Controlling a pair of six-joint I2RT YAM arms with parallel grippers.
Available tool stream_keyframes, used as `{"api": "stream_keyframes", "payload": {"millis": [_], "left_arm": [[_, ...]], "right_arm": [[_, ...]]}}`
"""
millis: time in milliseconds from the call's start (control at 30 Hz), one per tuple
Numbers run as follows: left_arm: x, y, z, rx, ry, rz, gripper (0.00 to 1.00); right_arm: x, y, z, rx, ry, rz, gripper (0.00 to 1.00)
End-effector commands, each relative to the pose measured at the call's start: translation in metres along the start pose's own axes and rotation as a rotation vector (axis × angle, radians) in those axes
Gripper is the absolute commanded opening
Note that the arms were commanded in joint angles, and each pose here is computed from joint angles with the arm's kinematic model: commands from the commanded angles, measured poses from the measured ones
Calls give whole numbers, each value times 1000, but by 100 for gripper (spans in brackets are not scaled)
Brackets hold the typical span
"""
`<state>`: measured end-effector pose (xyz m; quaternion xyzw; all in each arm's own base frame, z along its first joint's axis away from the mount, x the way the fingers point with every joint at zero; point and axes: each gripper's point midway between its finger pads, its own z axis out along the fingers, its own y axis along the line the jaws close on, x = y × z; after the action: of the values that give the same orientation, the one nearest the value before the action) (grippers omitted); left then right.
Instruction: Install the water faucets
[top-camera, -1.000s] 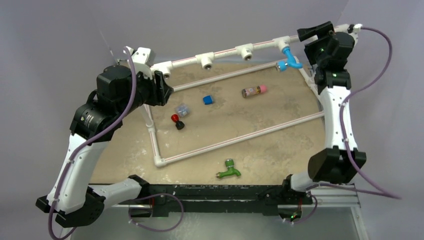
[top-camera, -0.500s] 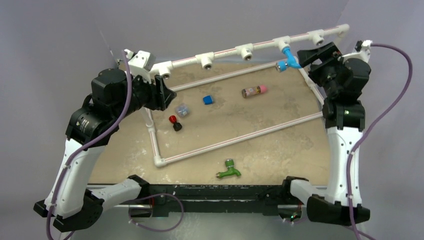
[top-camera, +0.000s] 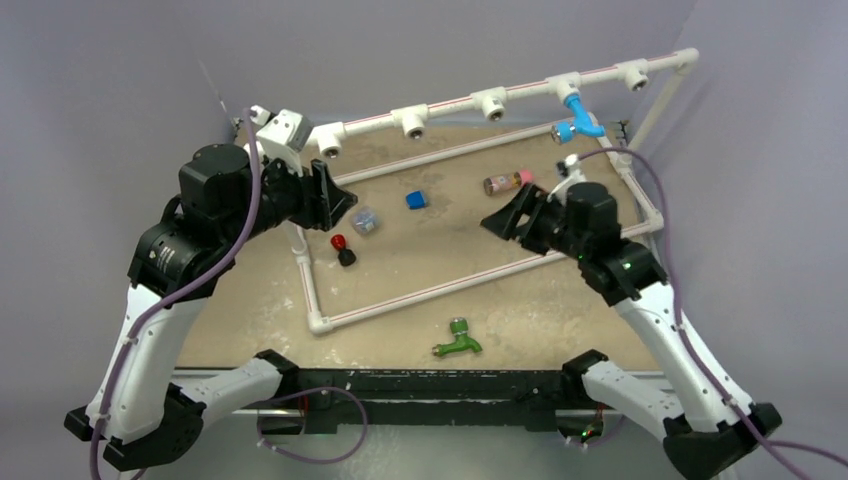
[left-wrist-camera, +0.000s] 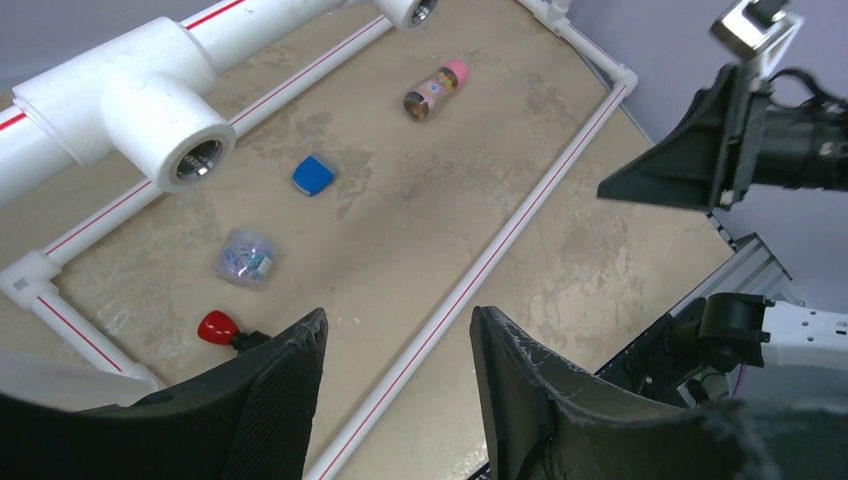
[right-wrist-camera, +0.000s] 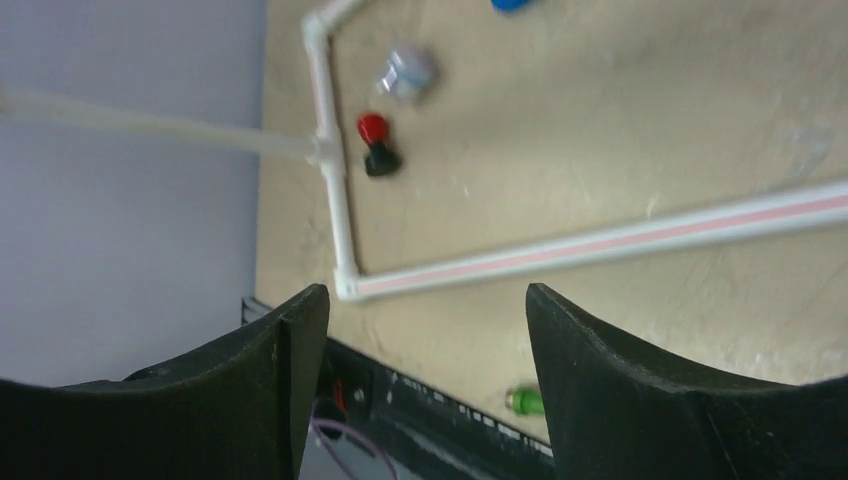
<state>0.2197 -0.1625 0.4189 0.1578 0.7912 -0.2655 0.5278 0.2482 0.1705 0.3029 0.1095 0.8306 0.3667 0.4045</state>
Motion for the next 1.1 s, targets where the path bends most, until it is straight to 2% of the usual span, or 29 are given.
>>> {"api": "stream_keyframes", "payload": {"millis": [0, 300, 600, 1067], "left_arm": [[-2, -2, 0, 18, -23, 24, 54], [5, -6, 2, 41, 0, 36, 56], [8, -15, -2, 77, 6, 51, 59], [42, -40, 4, 245, 124, 2, 64]], "right_arm": [[44, -19, 13, 101, 78, 55, 73], [146, -56, 41, 369, 266, -55, 68], [210, -97, 50, 588, 370, -220, 72], [262, -128, 57, 634, 483, -294, 69]]}}
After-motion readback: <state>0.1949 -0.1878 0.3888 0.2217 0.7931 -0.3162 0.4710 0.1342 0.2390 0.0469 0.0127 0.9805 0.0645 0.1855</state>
